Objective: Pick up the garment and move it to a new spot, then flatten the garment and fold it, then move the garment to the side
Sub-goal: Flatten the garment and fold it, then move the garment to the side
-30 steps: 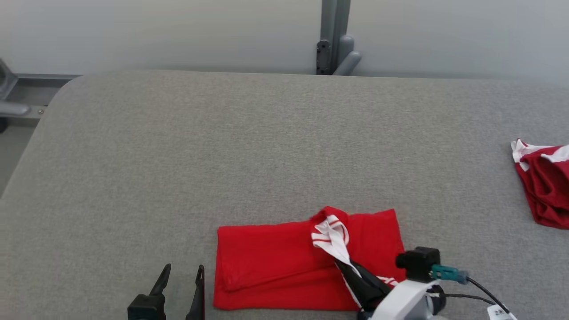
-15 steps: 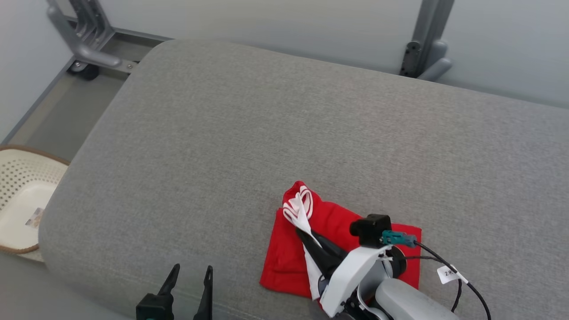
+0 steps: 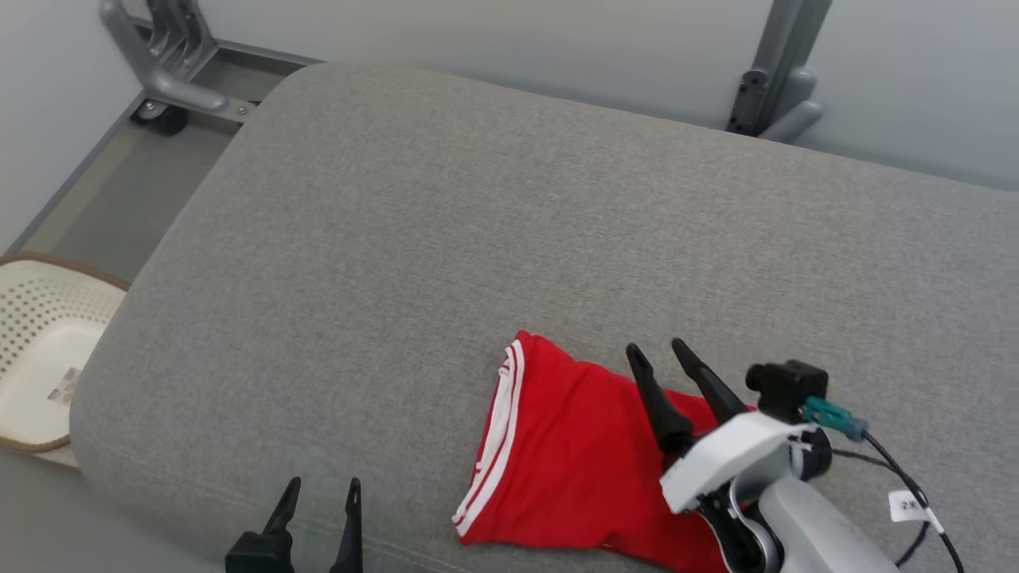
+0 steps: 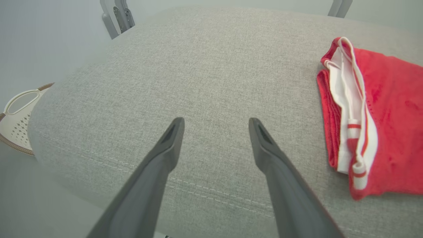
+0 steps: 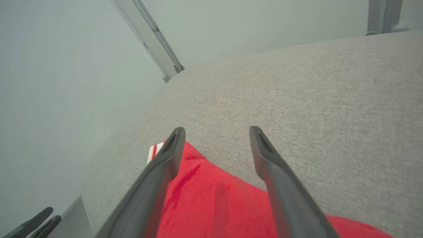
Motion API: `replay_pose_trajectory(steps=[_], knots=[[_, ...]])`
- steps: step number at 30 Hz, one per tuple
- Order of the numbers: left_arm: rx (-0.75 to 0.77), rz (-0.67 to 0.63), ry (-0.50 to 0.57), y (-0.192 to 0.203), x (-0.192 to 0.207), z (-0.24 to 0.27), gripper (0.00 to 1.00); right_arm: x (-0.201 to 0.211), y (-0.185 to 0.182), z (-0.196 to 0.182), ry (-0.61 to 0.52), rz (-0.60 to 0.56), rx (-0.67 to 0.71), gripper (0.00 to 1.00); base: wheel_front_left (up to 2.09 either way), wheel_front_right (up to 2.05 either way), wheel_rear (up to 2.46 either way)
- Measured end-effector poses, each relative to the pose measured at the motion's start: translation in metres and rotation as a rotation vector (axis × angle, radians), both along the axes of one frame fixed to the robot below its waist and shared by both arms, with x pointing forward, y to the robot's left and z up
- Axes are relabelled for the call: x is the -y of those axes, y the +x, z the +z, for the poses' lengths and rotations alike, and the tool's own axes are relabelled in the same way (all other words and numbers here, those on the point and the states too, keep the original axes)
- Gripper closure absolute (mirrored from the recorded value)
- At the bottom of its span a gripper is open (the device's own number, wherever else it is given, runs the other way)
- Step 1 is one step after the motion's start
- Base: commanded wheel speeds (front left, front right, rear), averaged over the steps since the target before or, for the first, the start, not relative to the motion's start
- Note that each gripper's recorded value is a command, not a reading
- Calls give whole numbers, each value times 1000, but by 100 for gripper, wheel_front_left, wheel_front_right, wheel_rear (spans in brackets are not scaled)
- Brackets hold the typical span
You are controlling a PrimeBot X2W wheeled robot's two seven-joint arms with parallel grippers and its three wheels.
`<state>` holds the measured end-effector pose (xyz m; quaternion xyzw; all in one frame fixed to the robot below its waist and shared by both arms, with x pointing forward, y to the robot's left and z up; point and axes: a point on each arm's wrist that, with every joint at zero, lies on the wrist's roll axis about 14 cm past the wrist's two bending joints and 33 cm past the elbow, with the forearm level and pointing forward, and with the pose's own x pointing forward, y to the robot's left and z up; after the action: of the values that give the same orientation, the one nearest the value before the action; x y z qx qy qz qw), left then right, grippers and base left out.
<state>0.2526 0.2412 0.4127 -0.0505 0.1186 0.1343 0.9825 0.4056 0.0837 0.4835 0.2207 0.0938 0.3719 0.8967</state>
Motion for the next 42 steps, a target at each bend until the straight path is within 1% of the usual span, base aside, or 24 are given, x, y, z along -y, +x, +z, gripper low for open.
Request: replay_pose_trajectory(steps=[6, 9, 11, 15, 19, 24, 25, 26, 29, 32, 38, 42], knots=[[25, -62, 3, 15, 12, 5, 0, 71, -3, -22, -46, -200, -37, 0, 0, 0, 0], [34, -89, 3, 21, 18, 7, 0, 98, -14, -37, -82, -263, -67, 0, 0, 0, 0], [39, -107, 4, 24, 22, 8, 0, 108, -21, -44, -98, -284, -83, 0, 0, 0, 0], [45, -132, 2, 29, 28, 9, 0, 110, -36, -57, -110, -280, -127, 0, 0, 0, 0], [41, -134, -3, 28, 29, 8, 0, 93, -51, -72, -113, -225, -190, 0, 0, 0, 0], [36, -112, -1, 24, 24, 7, 0, 79, -50, -80, -125, -178, -219, 1, 0, 0, 0], [34, -109, -1, 23, 23, 7, 0, 75, -51, -81, -132, -166, -221, 60, 0, 0, 0], [34, -106, -1, 22, 22, 7, 0, 73, -50, -82, -135, -158, -223, 100, 0, 0, 0], [36, -103, -1, 22, 21, 7, 0, 72, -47, -81, -152, -147, -209, 100, 0, 0, 0], [43, -118, 2, 24, 25, 9, 0, 82, -39, -77, -169, -169, -182, 100, 0, 0, 0], [83, -193, 4, 41, 43, 20, 0, 122, -18, -59, -198, -277, -97, 100, 0, 0, 0], [109, -277, -4, 57, 66, 27, 0, 154, -16, -52, -212, -365, -70, 100, 0, 0, 0]])
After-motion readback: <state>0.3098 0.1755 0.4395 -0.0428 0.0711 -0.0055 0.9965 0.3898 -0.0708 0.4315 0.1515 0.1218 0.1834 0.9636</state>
